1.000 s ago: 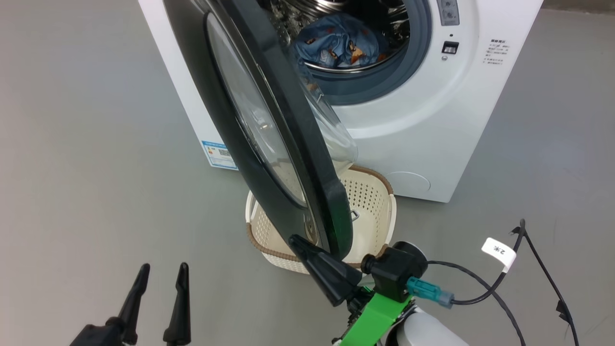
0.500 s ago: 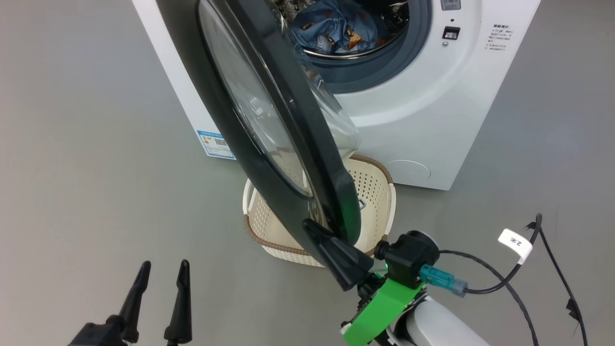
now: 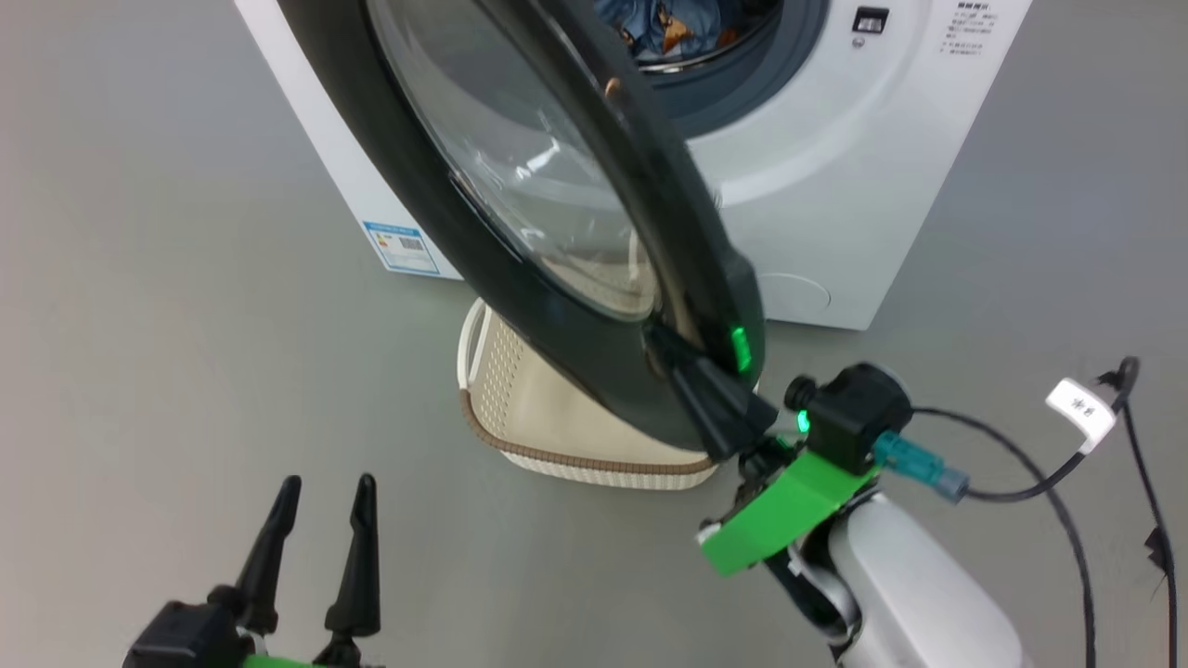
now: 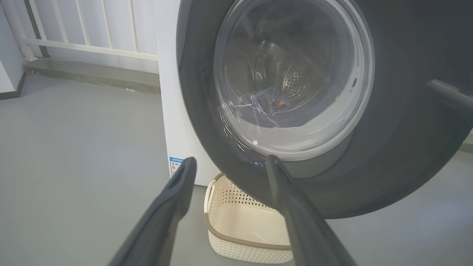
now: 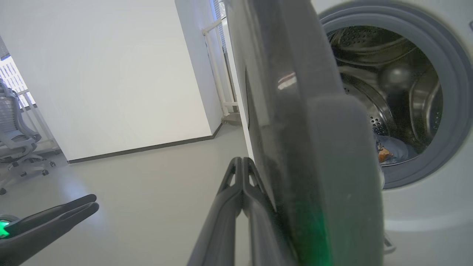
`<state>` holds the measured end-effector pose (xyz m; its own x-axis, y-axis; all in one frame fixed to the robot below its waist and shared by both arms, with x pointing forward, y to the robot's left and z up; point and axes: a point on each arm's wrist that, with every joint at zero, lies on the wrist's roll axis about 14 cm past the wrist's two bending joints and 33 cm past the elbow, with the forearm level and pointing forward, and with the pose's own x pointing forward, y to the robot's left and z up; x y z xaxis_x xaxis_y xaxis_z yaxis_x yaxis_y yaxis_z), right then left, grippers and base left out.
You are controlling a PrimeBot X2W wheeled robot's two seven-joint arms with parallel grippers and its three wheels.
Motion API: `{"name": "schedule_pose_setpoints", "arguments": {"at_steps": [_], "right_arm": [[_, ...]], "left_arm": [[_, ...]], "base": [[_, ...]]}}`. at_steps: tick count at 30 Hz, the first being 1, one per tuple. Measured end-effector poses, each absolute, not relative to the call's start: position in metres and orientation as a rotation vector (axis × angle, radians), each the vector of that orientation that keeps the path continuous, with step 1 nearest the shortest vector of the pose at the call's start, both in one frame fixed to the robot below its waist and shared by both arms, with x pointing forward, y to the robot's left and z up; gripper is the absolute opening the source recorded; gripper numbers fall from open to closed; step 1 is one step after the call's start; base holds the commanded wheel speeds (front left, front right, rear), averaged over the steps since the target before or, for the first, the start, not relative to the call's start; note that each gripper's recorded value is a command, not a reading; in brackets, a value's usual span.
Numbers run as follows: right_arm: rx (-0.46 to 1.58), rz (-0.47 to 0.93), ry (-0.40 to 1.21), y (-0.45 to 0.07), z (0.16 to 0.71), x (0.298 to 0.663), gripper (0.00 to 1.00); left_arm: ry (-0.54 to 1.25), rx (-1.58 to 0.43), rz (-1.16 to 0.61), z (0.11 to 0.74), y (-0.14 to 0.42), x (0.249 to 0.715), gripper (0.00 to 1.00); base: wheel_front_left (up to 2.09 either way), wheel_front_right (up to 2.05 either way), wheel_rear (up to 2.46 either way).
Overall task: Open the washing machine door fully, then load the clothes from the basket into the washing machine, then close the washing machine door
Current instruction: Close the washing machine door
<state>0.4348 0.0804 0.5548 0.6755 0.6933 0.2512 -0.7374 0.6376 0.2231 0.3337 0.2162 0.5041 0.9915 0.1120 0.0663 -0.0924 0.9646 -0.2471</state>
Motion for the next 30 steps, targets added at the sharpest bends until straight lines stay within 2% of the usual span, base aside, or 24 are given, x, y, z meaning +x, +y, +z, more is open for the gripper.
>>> {"name": "schedule_pose_setpoints", "arguments": {"at_steps": [20, 30], "right_arm": [[0.276, 0.674, -0.254, 0.034, 0.559, 0.528, 0.00], [0.217, 0.620, -0.315, 0.010, 0.561, 0.576, 0.00]], "left_arm": [[-0.037, -0.260, 0.058, 0.486, 0.205, 0.381, 1.00], [-0.017, -0.297, -0.007, 0.478, 0.181, 0.400, 1.00]], "base": [[0.00, 0.00, 0.00], [0.00, 0.00, 0.00]]}}
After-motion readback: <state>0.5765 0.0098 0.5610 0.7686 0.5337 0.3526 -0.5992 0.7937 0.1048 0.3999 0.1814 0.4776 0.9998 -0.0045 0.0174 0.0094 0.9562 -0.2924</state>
